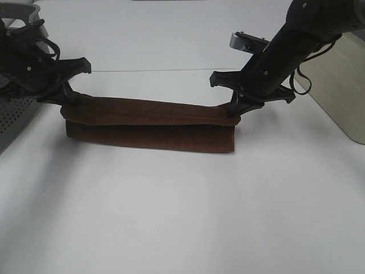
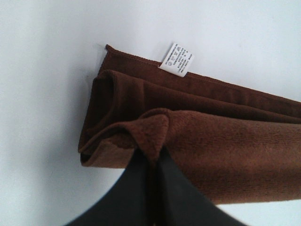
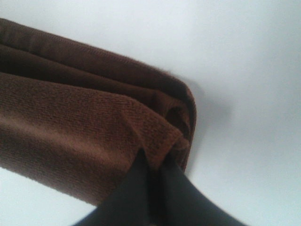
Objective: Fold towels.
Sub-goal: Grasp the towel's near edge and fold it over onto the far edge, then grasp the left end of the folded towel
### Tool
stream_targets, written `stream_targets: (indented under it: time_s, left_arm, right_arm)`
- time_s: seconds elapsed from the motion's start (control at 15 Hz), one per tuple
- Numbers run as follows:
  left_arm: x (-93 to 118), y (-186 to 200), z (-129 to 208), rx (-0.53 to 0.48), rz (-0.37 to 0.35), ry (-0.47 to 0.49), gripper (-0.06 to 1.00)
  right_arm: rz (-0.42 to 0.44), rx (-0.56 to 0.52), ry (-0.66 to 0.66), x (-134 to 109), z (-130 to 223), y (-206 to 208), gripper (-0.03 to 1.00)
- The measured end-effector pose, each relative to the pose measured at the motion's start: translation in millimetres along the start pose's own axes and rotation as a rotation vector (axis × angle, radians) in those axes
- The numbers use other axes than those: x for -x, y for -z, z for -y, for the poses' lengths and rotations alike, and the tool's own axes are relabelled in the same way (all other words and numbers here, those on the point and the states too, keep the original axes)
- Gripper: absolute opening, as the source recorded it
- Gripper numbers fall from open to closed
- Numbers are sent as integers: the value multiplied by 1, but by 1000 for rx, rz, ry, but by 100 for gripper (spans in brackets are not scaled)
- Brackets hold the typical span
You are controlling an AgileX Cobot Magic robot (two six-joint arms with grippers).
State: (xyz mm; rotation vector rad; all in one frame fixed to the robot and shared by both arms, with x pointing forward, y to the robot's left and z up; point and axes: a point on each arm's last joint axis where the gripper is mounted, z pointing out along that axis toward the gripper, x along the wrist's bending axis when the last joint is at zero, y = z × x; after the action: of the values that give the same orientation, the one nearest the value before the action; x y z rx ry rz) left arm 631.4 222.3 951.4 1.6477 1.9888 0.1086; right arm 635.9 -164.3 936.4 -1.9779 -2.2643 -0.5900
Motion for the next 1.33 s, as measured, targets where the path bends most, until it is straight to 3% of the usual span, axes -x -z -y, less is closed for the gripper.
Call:
stream_targets:
  time_s: [0.33, 0.47, 0.6, 0.67, 0.73, 0.8, 0.87, 1.0, 1.33]
  left_arm:
    - [-8, -37, -4, 11, -12, 32, 1]
    - [-5, -42, -12, 26, -1, 10, 6]
    - [-4, -44, -15, 36, 2, -2, 28]
    - [-5, -46, -15, 34, 0, -8, 45]
    - [-5, -46, -15, 34, 0, -8, 45]
    - [-5, -46, -15, 33, -2, -14, 67]
    - [-6, -46, -15, 34, -5, -22, 71]
    - [-7, -46, -15, 32, -24, -67, 73]
    - [-19, -71, -2, -55, -60, -112, 73]
  right_arm:
    - [28, -71, -12, 14, 4, -29, 0]
    - [31, -50, -12, 14, 2, -29, 1]
    - [32, -40, -13, 14, 1, -29, 16]
    - [28, -40, -17, 14, 1, -29, 31]
    - [28, -40, -17, 14, 1, -29, 31]
    - [25, -41, -19, 14, 1, -29, 62]
    - [24, -49, -19, 13, 2, -29, 74]
    - [35, -51, -3, 14, 2, -26, 81]
    - [60, -87, 32, 14, 5, -18, 82]
